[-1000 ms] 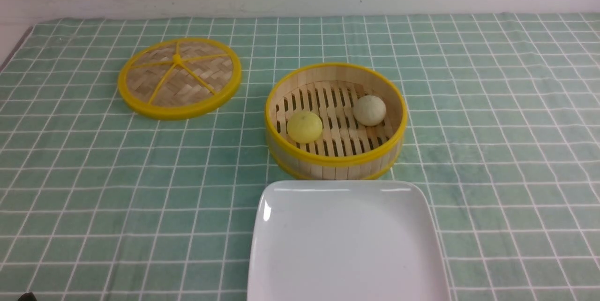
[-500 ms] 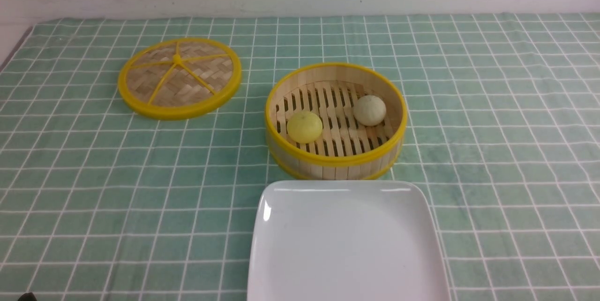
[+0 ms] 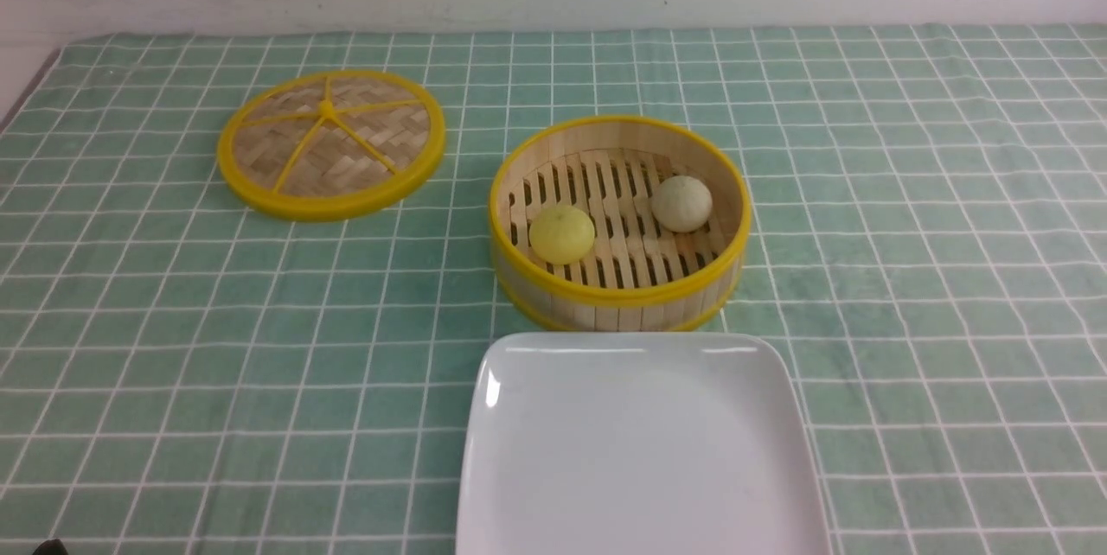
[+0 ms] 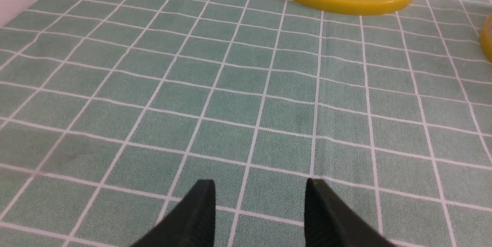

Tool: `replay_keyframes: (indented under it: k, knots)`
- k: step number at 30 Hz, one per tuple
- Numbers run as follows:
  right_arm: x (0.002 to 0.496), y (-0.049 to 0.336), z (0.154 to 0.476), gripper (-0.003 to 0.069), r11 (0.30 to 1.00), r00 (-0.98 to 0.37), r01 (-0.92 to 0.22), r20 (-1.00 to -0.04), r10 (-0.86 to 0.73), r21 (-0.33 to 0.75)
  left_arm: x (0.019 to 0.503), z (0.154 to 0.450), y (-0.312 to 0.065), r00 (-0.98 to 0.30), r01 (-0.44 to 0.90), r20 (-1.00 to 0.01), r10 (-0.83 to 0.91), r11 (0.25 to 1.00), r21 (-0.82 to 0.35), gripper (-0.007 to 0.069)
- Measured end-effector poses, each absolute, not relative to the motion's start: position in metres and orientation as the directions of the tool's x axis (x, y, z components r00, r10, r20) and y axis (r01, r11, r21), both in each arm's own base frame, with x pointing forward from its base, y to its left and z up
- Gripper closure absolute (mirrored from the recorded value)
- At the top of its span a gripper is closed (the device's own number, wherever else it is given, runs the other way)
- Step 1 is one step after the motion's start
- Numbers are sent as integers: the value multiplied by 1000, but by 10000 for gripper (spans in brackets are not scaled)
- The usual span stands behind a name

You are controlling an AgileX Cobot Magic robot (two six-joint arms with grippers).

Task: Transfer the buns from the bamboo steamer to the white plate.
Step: 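Reach toward a bun in the bamboo steamer with the right gripper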

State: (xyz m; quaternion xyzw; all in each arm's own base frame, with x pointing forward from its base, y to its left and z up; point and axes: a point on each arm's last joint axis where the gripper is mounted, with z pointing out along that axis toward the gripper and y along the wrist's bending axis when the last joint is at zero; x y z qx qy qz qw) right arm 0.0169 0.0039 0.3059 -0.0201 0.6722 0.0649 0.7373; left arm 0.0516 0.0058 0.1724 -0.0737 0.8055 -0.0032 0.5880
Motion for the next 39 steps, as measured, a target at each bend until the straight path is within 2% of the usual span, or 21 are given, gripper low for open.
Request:
replay_keyframes:
  k: [7,26,29,30,31,33,39]
  knots:
    - [13,3,318,419,990,191,-126,-978,85,62,52,172,6,-298,-115,-947,-122,989,-92,280]
    - [13,3,317,419,989,188,-129,-978,91,67,52,173,6,-292,-114,-948,-128,989,-99,280]
    - [14,4,316,419,986,167,-140,-980,109,86,53,174,3,-253,-113,-934,-251,967,-229,280]
    - [14,4,316,419,986,164,-141,-980,111,88,53,174,3,-252,-115,-933,-255,966,-233,280]
    - [14,5,314,419,982,142,-153,-981,131,109,54,176,1,-223,-112,-914,-339,940,-322,280]
    - [14,7,312,419,974,107,-174,-980,168,148,55,180,0,-170,-99,-894,-415,910,-403,280]
    - [14,12,305,419,948,5,-218,-972,237,230,56,191,0,-54,-58,-846,-531,847,-528,280]
